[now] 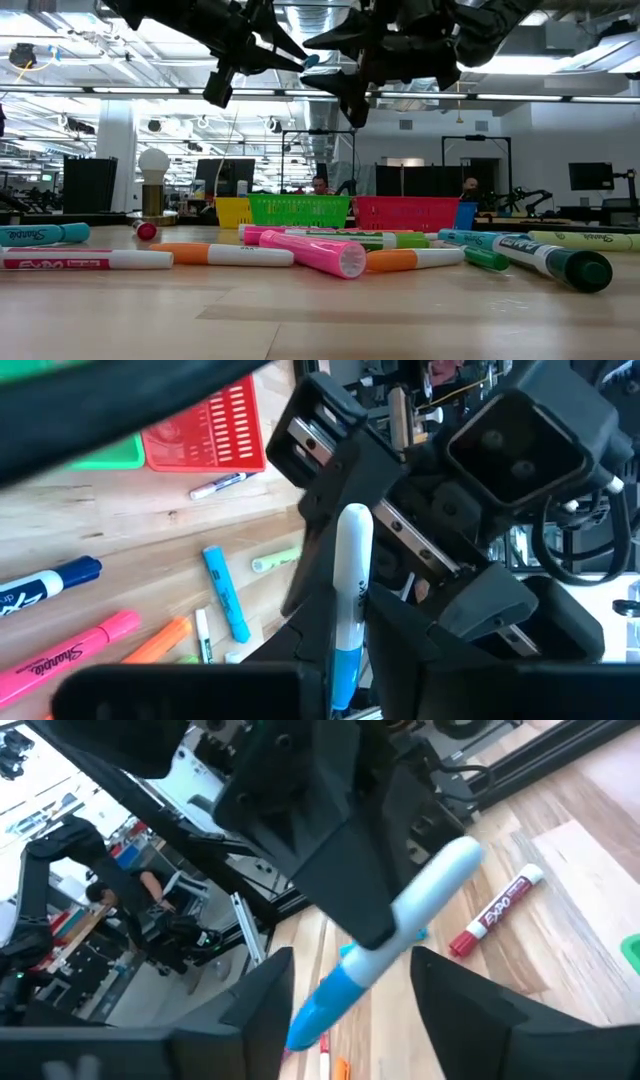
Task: Pick & Place Markers
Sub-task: Put the blue highlighter into the blue bin
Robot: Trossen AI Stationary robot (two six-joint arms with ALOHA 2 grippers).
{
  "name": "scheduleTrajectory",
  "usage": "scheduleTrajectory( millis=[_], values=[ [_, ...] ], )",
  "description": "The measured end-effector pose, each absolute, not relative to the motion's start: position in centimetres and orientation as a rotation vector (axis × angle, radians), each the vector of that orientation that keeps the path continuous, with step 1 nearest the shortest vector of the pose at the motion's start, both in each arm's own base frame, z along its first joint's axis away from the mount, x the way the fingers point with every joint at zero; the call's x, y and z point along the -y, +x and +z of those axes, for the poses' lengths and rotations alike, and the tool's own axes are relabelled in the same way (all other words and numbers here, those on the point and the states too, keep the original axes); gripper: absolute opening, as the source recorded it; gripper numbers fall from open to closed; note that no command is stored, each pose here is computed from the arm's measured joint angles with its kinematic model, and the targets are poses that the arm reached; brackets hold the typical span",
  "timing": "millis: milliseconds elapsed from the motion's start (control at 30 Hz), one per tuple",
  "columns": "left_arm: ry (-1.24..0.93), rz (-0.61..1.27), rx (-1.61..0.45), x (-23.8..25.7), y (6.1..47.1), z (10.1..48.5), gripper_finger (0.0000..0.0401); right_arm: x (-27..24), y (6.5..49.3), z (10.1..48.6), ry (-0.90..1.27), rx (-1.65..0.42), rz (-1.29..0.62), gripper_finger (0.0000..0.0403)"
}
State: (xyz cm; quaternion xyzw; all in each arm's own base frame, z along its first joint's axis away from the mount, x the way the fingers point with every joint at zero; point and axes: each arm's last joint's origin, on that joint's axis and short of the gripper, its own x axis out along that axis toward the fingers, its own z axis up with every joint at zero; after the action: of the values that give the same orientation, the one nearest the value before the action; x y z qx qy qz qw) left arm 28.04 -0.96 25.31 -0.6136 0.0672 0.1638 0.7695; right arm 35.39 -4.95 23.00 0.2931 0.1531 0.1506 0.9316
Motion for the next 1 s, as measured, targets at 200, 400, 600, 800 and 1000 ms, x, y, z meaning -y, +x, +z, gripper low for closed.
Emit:
scheduleTrajectory(
  millis=[200, 400, 600, 800, 1000],
  values=[
    [-1.317, 0.365, -0.138, 0.9, 28.0, 25.3, 0.0044, 4.8, 35.4, 23.0, 0.597, -0.307, 0.305, 0.0134],
    [-1.305, 0.365, -0.137, 0.8, 28.0, 25.3, 0.0046, 4.8, 35.4, 23.0, 0.604, -0.314, 0.301, 0.0084],
    [-1.299, 0.368, -0.139, 0.8, 28.0, 25.3, 0.0046, 5.2, 35.3, 22.9, 0.61, -0.319, 0.29, 0.0051],
    [-1.273, 0.367, -0.14, 0.7, 28.0, 25.3, 0.0067, 5.6, 35.2, 22.8, 0.607, -0.322, 0.276, 0.0034],
    [-1.207, 0.369, -0.151, 0.7, 28.0, 25.3, 0.0103, 6.0, 35.2, 22.7, 0.611, -0.325, 0.269, 0.0035]
  ],
)
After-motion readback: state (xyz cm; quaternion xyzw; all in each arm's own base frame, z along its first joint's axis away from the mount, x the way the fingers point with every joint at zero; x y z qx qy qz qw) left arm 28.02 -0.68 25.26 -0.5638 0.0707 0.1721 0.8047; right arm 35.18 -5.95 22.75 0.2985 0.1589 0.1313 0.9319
